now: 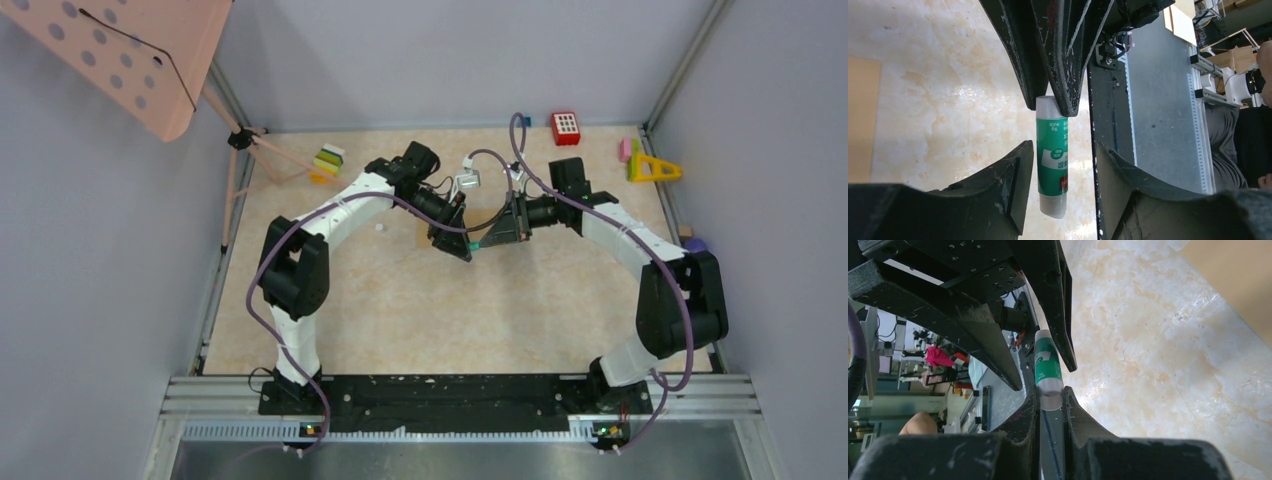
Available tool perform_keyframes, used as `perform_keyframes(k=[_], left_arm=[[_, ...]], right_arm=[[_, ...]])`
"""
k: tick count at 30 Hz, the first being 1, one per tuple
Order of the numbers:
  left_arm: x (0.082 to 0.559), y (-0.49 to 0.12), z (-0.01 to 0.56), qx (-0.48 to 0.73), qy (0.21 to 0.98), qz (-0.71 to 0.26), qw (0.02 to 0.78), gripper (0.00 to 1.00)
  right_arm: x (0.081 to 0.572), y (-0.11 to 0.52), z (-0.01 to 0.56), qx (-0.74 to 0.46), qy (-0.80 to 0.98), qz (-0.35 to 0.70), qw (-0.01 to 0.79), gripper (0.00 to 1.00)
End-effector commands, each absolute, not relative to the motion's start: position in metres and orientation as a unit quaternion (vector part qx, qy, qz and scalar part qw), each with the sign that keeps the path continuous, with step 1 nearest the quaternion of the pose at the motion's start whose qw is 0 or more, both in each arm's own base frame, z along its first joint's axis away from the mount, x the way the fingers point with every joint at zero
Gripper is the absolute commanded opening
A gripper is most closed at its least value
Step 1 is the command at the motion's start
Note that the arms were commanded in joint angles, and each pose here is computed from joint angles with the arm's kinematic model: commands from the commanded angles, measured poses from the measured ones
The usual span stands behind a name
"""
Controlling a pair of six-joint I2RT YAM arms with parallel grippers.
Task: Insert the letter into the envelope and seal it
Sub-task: Screw the solid glue.
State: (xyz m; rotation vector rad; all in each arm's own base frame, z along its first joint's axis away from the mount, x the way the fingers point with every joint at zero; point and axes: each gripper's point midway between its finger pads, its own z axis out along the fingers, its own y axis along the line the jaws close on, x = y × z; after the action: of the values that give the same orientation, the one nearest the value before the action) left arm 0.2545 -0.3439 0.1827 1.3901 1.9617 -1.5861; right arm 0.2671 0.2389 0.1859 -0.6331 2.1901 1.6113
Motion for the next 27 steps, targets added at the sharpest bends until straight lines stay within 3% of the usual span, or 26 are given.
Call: perform_keyframes(k=[1, 7, 11, 20, 22, 27], left_arm=[[0.258, -0.350, 0.200, 0.487, 0.653, -0.561, 0.149, 0.53], [0.258, -0.351, 0.198, 0.485, 0.652, -0.564, 0.146, 0.36], [0.257, -0.351, 0.199, 0.485, 0.651, -0.566, 0.144, 0.17], [0.244, -0.355, 0.205, 0.457, 0.631, -0.618, 0.107, 0.13], [0.242, -0.356, 0.206, 0.452, 0.626, -0.627, 0.101, 0.13], [0.236, -0.358, 0.210, 0.452, 0.616, -0.638, 0.097, 0.13]], right_arm=[[0.274, 0.238, 0.196, -0.242, 0.764, 0.564, 0.199, 0.00], [0.274, 0.238, 0.195, -0.243, 0.764, 0.564, 0.199, 0.00], [0.273, 0.238, 0.198, -0.246, 0.761, 0.566, 0.202, 0.01], [0.261, 0.228, 0.203, -0.429, 0.694, 0.482, 0.320, 0.16], [0.259, 0.227, 0.204, -0.455, 0.672, 0.465, 0.353, 0.22], [0.252, 0.226, 0.208, -0.495, 0.628, 0.431, 0.418, 0.64]])
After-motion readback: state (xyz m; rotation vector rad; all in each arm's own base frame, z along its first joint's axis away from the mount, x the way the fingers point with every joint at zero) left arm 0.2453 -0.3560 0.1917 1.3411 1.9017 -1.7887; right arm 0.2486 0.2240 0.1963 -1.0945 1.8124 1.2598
